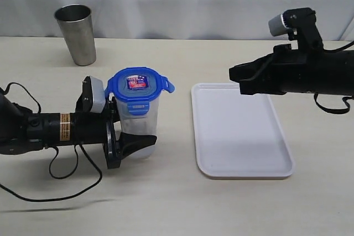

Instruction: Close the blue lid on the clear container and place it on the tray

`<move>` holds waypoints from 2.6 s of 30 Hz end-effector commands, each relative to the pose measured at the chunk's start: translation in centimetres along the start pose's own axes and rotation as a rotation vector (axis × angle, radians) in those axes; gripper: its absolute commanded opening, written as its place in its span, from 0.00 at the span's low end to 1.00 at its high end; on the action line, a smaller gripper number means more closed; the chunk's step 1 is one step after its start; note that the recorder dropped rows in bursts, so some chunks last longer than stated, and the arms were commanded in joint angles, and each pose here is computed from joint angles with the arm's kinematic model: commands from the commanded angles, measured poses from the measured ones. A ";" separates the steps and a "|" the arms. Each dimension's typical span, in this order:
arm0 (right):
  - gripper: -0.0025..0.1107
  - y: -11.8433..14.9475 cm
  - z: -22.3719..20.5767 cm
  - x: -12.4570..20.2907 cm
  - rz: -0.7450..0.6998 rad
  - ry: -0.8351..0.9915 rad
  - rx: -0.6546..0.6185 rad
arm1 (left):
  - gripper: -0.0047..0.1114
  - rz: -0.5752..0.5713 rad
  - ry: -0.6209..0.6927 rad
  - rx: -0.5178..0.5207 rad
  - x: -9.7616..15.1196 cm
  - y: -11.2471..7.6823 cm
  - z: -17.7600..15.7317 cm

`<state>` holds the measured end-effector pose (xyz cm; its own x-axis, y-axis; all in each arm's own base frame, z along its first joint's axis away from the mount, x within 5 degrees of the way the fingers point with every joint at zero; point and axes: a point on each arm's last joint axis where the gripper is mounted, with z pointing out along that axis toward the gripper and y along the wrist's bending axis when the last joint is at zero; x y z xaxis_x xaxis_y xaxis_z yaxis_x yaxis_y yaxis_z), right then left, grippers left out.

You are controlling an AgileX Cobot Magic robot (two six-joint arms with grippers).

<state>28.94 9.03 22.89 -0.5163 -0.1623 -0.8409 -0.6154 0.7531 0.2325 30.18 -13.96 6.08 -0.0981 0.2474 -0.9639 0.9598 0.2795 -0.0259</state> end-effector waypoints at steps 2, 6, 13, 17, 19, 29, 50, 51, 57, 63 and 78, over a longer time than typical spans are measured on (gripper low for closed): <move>0.32 4.7 -1.6 -2.1 0.071 0.011 -0.060 | 0.04 0.012 -0.016 -0.079 0.2 -0.4 -0.6; 0.32 7.4 -1.7 -4.1 0.044 0.060 -0.091 | 0.04 0.010 -0.015 -0.093 0.2 -0.5 -0.7; 0.32 9.8 -0.2 -6.7 0.070 0.109 0.128 | 0.04 0.008 -0.019 -0.113 0.2 -0.3 -0.6; 0.32 9.1 1.5 -7.2 0.094 0.227 0.296 | 0.04 0.011 -0.019 -0.113 0.2 -0.3 -0.6; 0.32 9.1 2.5 -7.7 0.097 0.279 0.286 | 0.04 0.011 -0.019 -0.113 0.2 -0.3 -0.6; 0.34 11.3 7.5 -9.2 0.119 0.410 -0.030 | 0.04 0.011 -0.019 -0.113 0.2 -0.3 -0.6; 0.39 9.2 10.1 -7.3 0.175 0.510 -0.002 | 0.04 0.016 -0.022 -0.114 0.1 -0.2 -0.6; 0.39 9.1 10.3 -7.1 0.179 0.514 -0.003 | 0.04 0.016 -0.022 -0.114 0.1 -0.2 -0.6; 0.39 9.6 10.9 -6.8 0.197 0.517 -0.073 | 0.04 0.016 -0.022 -0.114 0.1 -0.2 -0.6; 0.38 9.4 12.1 -5.3 0.224 0.602 -0.096 | 0.04 0.016 -0.022 -0.114 0.1 -0.2 -0.6; 0.32 9.8 15.3 -1.9 0.274 0.699 -0.295 | 0.04 0.016 -0.022 -0.114 0.1 -0.2 -0.6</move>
<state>35.01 25.00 23.02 -0.8680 -0.2829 -0.4080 -0.4784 0.6964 0.5349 29.88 -12.98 5.71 -0.1172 0.2339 -0.9652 0.9143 0.4049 -0.0129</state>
